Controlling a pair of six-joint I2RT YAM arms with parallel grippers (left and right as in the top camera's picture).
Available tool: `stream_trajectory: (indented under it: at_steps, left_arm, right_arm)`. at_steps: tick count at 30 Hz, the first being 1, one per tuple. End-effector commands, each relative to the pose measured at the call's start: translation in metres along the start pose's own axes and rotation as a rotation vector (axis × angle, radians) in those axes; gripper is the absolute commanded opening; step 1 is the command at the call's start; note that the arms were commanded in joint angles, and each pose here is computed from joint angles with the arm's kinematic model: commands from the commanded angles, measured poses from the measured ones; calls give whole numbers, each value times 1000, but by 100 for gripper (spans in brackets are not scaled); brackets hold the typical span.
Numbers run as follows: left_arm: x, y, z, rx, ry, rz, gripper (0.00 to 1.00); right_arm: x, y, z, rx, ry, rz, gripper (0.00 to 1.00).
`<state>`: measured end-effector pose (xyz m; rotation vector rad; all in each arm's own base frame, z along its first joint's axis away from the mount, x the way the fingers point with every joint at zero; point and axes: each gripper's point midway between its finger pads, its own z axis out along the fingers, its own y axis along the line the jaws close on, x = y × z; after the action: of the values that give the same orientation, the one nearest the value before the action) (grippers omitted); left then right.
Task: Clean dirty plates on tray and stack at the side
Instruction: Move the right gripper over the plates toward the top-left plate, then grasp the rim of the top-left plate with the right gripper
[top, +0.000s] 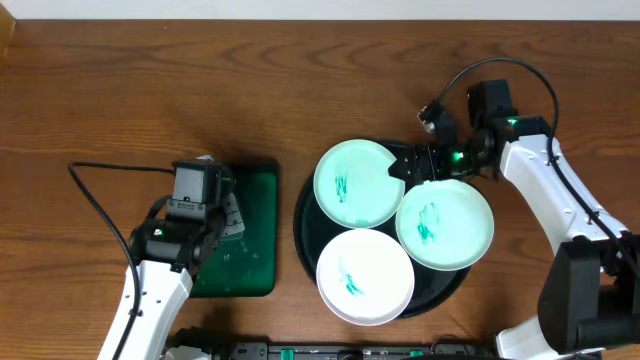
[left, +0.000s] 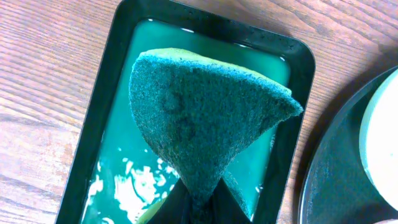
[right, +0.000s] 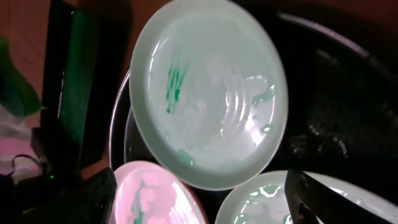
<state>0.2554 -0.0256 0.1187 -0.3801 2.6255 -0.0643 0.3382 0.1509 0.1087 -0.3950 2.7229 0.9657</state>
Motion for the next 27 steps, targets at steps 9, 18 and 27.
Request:
stream_trajectory:
  at_steps: [9,18,27]
  left_arm:
    - [-8,0,-5,-9,-27,-3,7]
    - [-8,0,-5,-9,-27,-3,7]
    - [-7,1,-5,-11,-23,-3,7]
  right_arm:
    - [13,-15,27,11,25,-7,84]
    - [30,-24,59,-17,95,40,81]
    - [29,-25,81,-15,101,38,79]
